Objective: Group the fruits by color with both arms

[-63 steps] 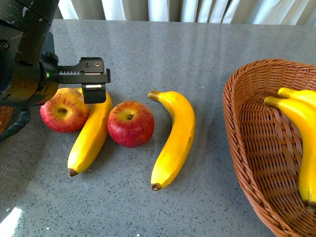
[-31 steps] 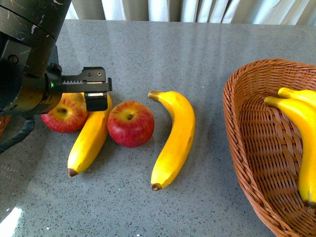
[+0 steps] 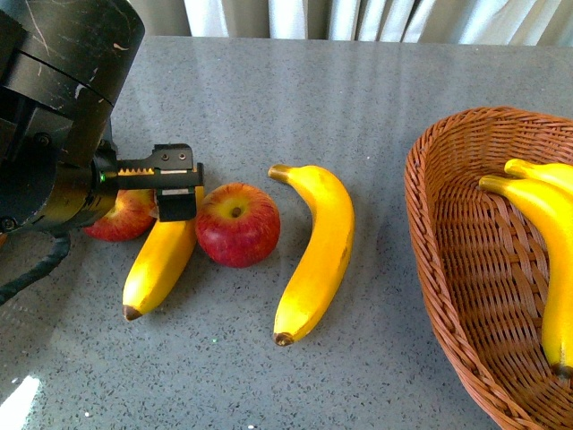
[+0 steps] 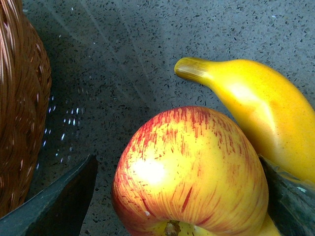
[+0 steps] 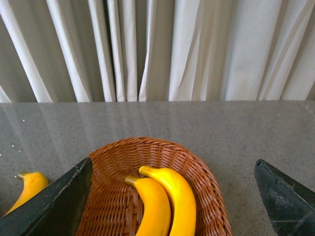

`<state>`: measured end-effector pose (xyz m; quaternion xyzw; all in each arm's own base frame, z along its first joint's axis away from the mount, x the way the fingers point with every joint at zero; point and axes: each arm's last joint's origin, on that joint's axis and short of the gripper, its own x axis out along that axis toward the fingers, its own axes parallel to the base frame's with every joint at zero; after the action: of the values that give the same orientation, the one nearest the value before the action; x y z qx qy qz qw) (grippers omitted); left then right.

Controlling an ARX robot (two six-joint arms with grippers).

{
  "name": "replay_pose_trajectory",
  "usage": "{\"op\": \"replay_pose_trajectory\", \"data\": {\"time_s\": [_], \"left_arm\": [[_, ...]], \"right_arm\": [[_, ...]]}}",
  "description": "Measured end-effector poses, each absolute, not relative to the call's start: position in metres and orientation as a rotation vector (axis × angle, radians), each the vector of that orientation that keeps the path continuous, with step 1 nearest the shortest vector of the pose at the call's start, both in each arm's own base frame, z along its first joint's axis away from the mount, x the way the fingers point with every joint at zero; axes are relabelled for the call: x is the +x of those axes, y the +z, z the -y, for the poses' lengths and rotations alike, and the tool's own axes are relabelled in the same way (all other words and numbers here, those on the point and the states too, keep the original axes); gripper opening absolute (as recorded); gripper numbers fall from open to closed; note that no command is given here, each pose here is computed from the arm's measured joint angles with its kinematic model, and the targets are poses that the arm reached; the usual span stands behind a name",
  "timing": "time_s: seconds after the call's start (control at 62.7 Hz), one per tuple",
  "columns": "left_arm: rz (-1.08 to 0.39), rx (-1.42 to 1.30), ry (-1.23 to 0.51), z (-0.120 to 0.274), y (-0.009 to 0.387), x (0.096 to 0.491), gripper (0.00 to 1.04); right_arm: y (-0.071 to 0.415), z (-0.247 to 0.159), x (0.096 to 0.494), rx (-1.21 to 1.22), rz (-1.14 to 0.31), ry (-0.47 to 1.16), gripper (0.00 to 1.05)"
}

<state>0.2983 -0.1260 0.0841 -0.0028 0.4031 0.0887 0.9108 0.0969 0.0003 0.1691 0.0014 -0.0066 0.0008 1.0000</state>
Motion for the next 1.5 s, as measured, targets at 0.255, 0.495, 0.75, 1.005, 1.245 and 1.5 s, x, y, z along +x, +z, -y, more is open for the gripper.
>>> {"op": "replay_pose_trajectory", "data": {"time_s": [0.255, 0.495, 0.75, 1.005, 1.245, 1.5], "left_arm": [[-0.84, -0.003, 0.187, 0.126, 0.083, 0.297, 0.81], [-0.84, 0.001, 0.189, 0.127, 0.083, 0.297, 0.72], [-0.828, 0.006, 0.165, 0.134, 0.093, 0.291, 0.71], [-0.676, -0.046, 0.198, 0.125, 0.154, 0.279, 0.71], [-0.613, -0.099, 0.353, 0.072, 0.178, 0.26, 0.71], [-0.664, -0.118, 0.472, 0.034, 0.151, 0.26, 0.71]], "right_arm": [[0.169, 0.0, 0.097, 0.003, 0.013, 0.002, 0.96], [0.169, 0.0, 0.097, 0.003, 0.013, 0.002, 0.96], [0.169, 0.0, 0.097, 0.003, 0.013, 0.002, 0.96], [0.169, 0.0, 0.097, 0.003, 0.013, 0.002, 0.96], [0.169, 0.0, 0.097, 0.003, 0.013, 0.001, 0.96], [0.169, 0.0, 0.097, 0.003, 0.013, 0.002, 0.96]]}}
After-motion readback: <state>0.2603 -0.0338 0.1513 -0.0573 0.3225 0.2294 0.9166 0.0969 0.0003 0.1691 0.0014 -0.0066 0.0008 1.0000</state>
